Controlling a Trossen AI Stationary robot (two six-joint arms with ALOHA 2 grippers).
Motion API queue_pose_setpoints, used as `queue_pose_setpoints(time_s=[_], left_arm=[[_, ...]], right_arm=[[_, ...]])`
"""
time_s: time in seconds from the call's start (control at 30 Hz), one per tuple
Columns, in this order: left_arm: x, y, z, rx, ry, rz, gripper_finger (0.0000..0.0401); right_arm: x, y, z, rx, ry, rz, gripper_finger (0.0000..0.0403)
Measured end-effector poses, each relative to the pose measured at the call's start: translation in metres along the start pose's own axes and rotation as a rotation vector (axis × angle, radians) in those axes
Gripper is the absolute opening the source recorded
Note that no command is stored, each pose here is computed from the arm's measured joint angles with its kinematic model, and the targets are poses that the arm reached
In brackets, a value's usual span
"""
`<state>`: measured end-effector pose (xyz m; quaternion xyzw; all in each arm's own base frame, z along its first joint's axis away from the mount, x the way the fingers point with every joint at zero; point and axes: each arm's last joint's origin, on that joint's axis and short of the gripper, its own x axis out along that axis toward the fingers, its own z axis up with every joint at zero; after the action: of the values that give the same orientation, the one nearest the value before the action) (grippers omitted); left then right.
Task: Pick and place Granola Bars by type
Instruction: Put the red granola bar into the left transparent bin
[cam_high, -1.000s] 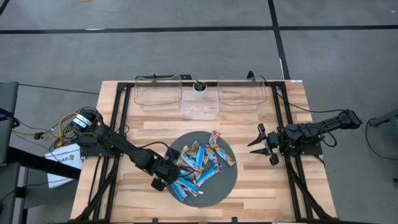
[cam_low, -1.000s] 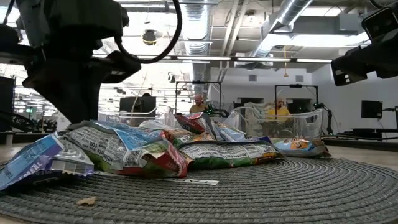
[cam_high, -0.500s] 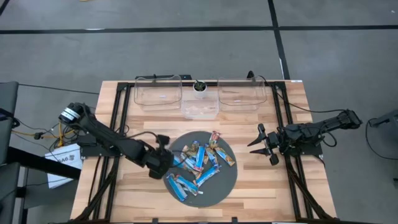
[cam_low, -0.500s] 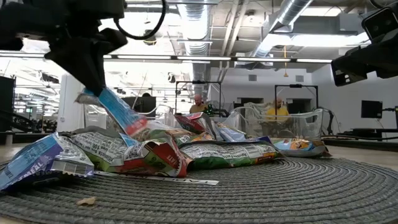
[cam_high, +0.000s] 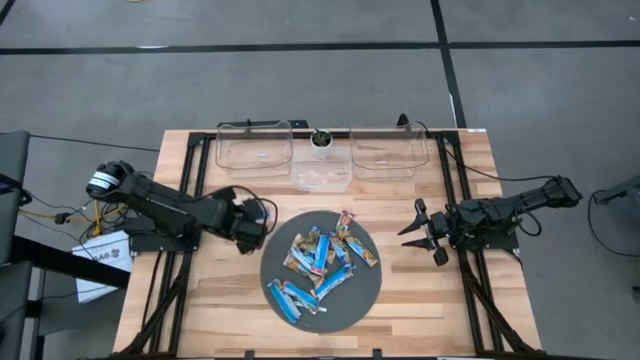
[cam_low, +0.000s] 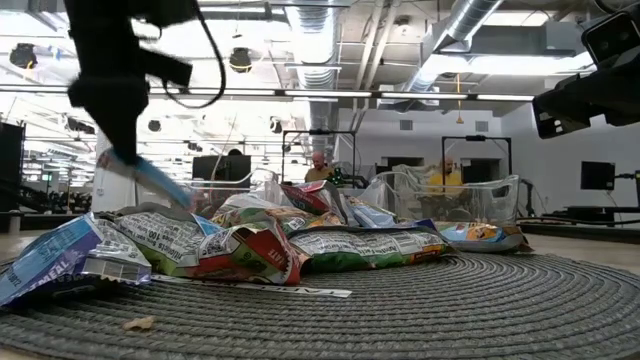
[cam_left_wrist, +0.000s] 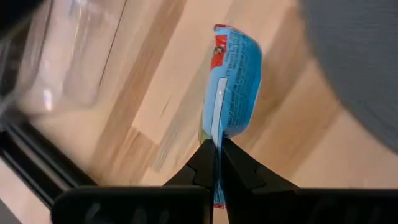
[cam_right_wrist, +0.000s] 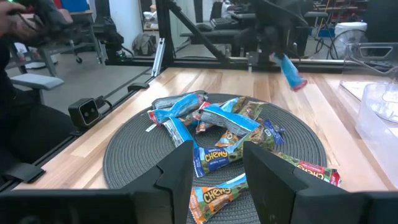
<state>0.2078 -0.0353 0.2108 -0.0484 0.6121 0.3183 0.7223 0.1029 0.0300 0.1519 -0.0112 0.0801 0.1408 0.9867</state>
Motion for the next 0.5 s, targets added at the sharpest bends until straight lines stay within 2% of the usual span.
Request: queue_pose_setpoints(time_s=[0.13, 0.3, 0.5], left_arm=[[0.026, 0.002, -0.003, -0.090, 0.035, -0.042, 0.0010], [0.056, -0.001, -0.008, -0.148, -0.004, -0.121, 0.0011], [0.068, -0.002, -0.010, -0.173, -0.060, -0.146, 0.0012]], right_arm=[[0.000, 0.000, 0.000, 0.000, 0.000, 0.000, 0.0134], [0.000, 0.000, 0.000, 0.000, 0.000, 0.000, 0.0133], [0.000, 0.000, 0.000, 0.000, 0.001, 0.000, 0.0134]])
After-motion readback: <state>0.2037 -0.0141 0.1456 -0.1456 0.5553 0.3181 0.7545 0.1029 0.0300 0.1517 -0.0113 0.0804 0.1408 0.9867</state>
